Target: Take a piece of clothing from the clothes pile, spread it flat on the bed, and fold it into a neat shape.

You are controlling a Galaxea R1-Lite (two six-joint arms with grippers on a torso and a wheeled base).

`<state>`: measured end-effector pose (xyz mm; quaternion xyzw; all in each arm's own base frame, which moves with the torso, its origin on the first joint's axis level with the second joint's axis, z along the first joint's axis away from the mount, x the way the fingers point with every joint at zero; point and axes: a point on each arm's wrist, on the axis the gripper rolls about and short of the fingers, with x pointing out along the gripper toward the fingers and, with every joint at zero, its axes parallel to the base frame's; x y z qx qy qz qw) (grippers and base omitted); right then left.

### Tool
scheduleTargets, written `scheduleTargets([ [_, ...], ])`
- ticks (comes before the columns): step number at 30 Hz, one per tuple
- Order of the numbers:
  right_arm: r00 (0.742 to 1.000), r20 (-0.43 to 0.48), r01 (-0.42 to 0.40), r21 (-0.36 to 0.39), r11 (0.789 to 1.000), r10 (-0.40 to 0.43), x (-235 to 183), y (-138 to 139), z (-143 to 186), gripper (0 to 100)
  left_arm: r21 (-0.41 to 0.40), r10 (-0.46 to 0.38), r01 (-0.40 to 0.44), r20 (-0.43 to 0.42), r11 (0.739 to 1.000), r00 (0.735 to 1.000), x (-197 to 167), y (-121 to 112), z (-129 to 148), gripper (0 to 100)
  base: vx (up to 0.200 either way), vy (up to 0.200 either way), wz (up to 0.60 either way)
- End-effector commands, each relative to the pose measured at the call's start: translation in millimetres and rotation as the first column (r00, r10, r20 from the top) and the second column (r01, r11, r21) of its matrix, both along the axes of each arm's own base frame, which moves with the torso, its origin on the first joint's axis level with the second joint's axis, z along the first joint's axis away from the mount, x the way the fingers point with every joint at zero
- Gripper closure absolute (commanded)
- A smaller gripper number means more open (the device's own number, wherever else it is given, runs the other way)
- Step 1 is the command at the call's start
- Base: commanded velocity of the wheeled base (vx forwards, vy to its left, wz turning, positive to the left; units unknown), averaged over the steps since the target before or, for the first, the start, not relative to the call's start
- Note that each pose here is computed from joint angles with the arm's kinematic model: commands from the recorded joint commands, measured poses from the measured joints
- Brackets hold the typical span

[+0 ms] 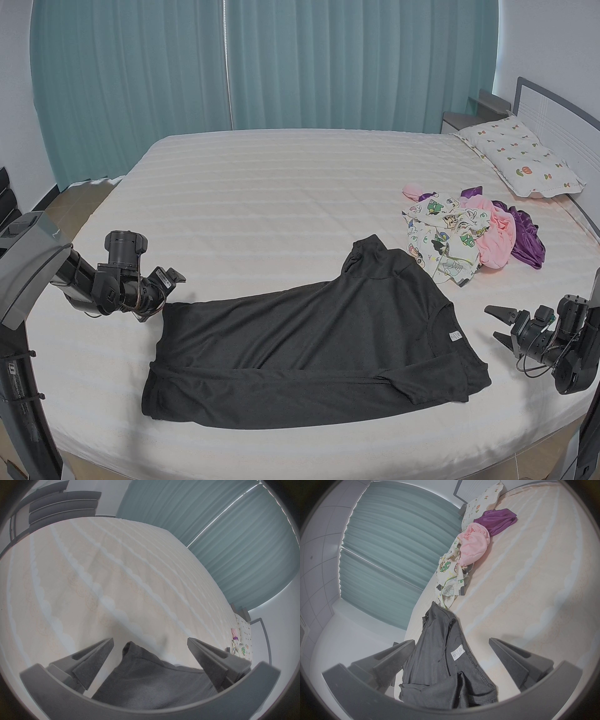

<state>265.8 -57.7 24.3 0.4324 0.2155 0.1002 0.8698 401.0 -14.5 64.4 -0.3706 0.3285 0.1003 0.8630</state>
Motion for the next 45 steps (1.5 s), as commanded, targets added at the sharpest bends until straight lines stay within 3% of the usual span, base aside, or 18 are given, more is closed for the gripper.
scheduleTargets([
  [1,1.000,0.005,-0.001,-0.001,1.000,0.001,1,0,-1,0,0.000,-0.004,0.004,-0.012,1.000,1.000,0,-2,-3,0,0.000,0.000,0.00],
  [14,1.000,-0.002,-0.003,0.001,1.000,0.003,1,0,-3,0,-0.005,-0.025,0.025,-0.035,1.000,0.999,-1,-8,-10,0,0.000,0.000,0.00],
  [15,1.000,-0.002,-0.004,0.001,1.000,0.004,2,1,-3,0,-0.006,-0.024,0.024,-0.033,1.000,0.999,-1,-8,-9,100,0.000,0.000,0.00],
  [31,1.000,-0.002,-0.003,0.001,1.000,0.003,1,0,-3,0,-0.004,0.016,-0.016,-0.009,1.000,1.000,5,3,-7,100,0.000,0.000,0.00],
  [38,1.000,-0.003,-0.003,0.000,1.000,0.003,1,0,-3,0,-0.066,0.089,-0.087,0.025,0.994,0.996,11,13,2,100,0.000,0.000,0.00],
  [45,1.000,-0.005,-0.003,0.000,1.000,0.003,1,0,-3,0,-0.071,0.117,-0.115,0.027,0.991,0.993,13,23,2,100,0.000,0.000,0.00],
])
